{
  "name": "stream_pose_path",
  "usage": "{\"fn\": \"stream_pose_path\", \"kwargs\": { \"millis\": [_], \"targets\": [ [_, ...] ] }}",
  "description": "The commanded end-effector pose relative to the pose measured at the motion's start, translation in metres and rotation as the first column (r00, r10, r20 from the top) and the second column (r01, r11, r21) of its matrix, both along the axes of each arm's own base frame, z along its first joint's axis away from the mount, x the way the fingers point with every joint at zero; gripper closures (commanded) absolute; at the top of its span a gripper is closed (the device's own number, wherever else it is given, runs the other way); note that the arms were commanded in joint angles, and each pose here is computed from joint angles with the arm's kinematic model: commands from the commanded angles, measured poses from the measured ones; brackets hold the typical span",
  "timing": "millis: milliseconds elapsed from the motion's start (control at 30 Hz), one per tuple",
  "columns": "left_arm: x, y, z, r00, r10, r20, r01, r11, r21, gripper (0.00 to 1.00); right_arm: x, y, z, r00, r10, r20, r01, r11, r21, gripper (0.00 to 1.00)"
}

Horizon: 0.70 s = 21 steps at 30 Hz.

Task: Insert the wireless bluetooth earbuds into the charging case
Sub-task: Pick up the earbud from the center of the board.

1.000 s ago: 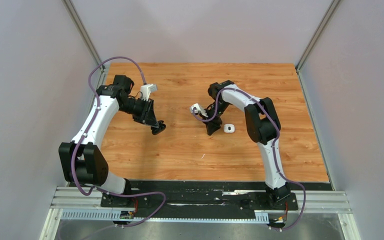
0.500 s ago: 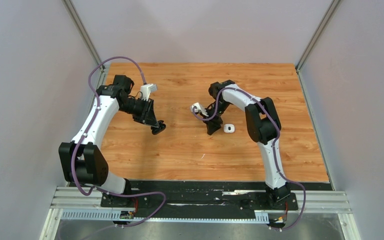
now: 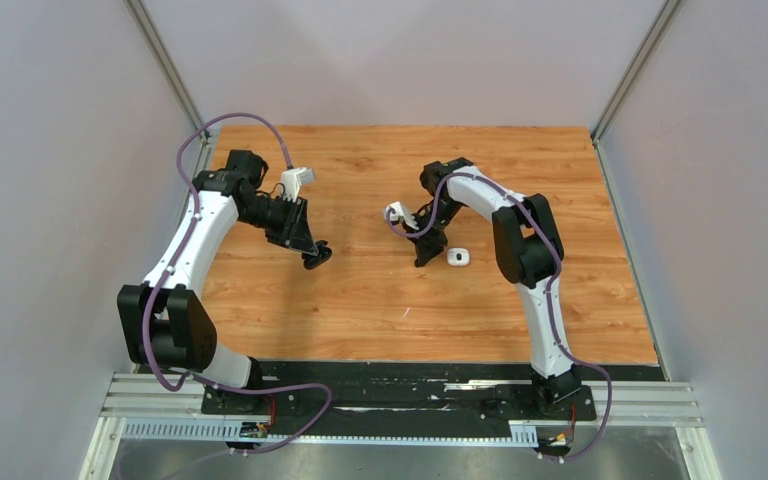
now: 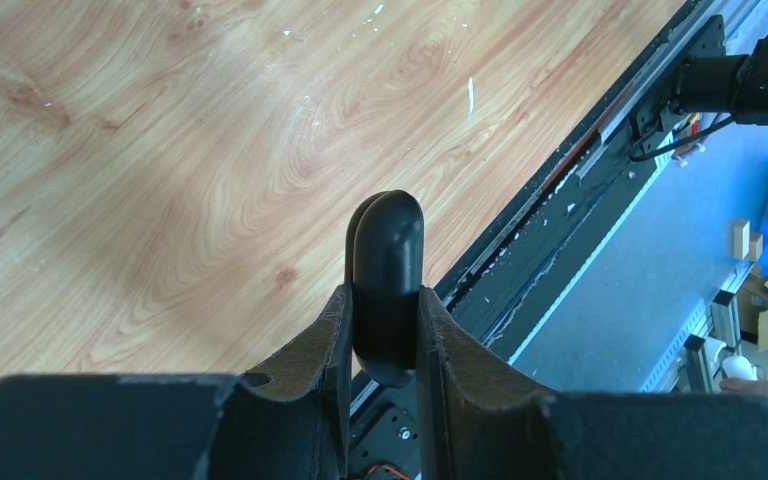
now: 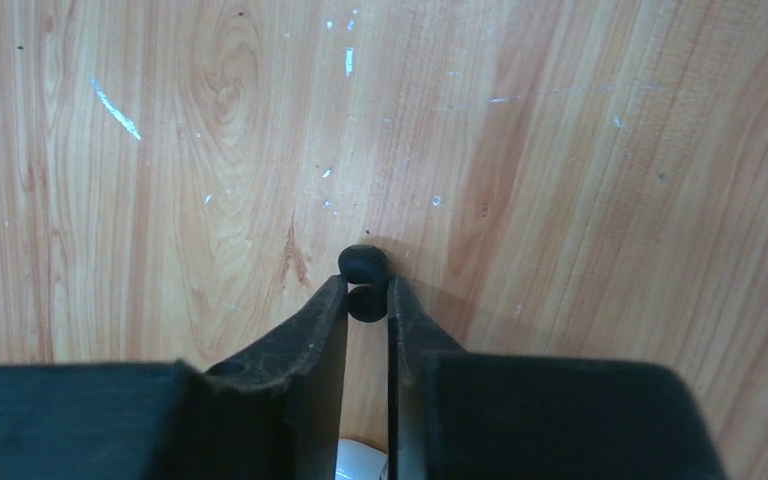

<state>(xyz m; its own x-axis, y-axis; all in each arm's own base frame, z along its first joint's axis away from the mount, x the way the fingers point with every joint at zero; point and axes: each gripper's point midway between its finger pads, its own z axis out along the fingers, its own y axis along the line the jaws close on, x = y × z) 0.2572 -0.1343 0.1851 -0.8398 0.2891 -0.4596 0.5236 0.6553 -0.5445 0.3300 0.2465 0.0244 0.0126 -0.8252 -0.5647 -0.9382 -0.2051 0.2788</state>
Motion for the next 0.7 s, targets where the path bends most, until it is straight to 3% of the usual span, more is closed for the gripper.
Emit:
{"fn": "stream_pose_path", "kwargs": {
  "millis": [0,67,300,500,667],
  "targets": [
    [0.003,-0.003,0.007,1.000,0.005,0.022,-0.004,0.999,-0.033,1.00,0.011,0.012,0.025,0.999,-0.010,0.040,0.007,0.997,0.070,0.93],
    [0.003,-0.003,0.007,1.000,0.003,0.023,-0.003,0.999,-0.033,1.00,0.011,0.014,0.028,1.000,-0.011,0.027,0.009,0.997,0.079,1.00],
    [0.003,-0.008,0.008,1.000,0.008,-0.003,-0.008,0.998,-0.064,1.00,0.010,0.034,0.073,0.998,-0.048,0.028,0.041,0.977,0.210,1.00],
    [0.009,-0.019,0.012,1.000,-0.008,-0.020,0.006,0.994,-0.110,1.00,-0.001,0.064,0.179,0.981,-0.042,0.187,-0.051,0.885,0.462,1.00],
    [0.010,-0.038,0.017,0.998,-0.066,-0.012,0.064,0.989,-0.135,1.00,-0.029,0.087,0.245,0.939,-0.004,0.343,-0.199,0.809,0.554,1.00]
  ]
}}
